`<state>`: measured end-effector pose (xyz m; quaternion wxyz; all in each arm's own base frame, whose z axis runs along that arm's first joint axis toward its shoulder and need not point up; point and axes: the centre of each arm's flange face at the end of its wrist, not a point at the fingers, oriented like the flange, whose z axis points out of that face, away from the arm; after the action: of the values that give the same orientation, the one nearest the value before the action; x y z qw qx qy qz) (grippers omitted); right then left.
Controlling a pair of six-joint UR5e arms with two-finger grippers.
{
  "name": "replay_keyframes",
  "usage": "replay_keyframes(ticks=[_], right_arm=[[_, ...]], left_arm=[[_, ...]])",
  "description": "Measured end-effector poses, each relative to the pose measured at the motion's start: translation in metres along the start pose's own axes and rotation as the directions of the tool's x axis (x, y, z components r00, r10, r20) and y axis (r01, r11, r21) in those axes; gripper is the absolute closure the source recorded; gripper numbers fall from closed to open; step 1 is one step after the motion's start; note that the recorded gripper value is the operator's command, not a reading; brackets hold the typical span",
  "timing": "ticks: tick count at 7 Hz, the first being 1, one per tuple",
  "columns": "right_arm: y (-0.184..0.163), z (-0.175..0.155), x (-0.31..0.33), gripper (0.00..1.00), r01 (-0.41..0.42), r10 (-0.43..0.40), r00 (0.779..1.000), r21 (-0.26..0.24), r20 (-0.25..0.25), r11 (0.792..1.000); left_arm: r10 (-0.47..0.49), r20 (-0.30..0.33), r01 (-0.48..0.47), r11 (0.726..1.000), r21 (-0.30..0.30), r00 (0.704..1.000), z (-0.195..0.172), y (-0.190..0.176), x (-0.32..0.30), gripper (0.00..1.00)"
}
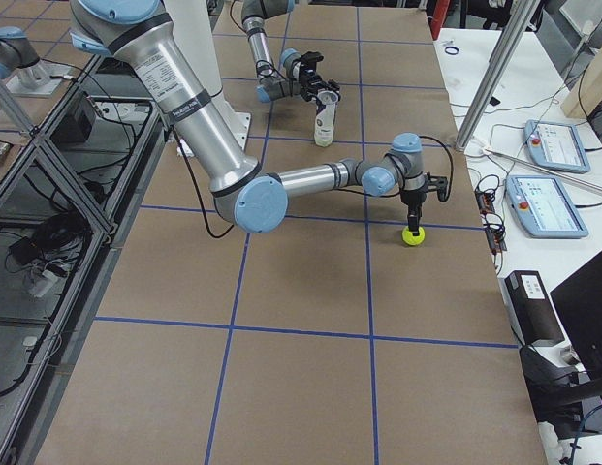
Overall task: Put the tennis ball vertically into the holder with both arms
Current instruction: 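Move the right gripper to the farther yellow ball and grasp it, then lift the second ball with the right gripper and carry it over the can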
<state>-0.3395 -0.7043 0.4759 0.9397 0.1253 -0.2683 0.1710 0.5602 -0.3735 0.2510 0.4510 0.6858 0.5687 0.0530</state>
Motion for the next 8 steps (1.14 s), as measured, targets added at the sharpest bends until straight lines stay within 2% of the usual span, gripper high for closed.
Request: replay_keyframes(ticks=[2,3,4,5,7,8], right_arm=[[0.008,0.015,0.002,0.09,0.010,-0.009,0.999,0.017,-0.041,1.000],[0.010,0.018,0.002,0.19,0.014,-0.013,0.999,0.019,-0.049,1.000],[0.012,0.021,0.003,0.62,0.015,-0.014,0.998,0.018,-0.055,1.000],[0.012,0.023,0.003,1.00,0.014,-0.013,0.998,0.017,-0.059,1.000],[0.009,0.018,0.000,1.00,0.005,-0.004,0.999,0.022,-0.051,1.000],[0.005,0.004,-0.008,1.00,0.001,0.000,1.000,0.031,-0.029,1.000]], left_arm=[[-0.001,-0.001,0.001,1.000,0.001,1.000,0.000,0.000,0.000,0.10],[-0.002,-0.001,0.002,1.000,0.001,1.000,0.000,-0.001,0.000,0.10],[-0.002,-0.001,0.002,1.000,0.002,1.000,0.000,-0.001,0.000,0.10],[-0.003,-0.001,0.003,1.000,0.004,1.000,0.000,-0.001,0.000,0.10],[-0.003,-0.002,0.003,1.000,0.006,1.000,0.000,-0.001,0.000,0.10],[-0.003,-0.002,0.003,1.000,0.007,1.000,0.000,-0.001,0.000,0.10]])
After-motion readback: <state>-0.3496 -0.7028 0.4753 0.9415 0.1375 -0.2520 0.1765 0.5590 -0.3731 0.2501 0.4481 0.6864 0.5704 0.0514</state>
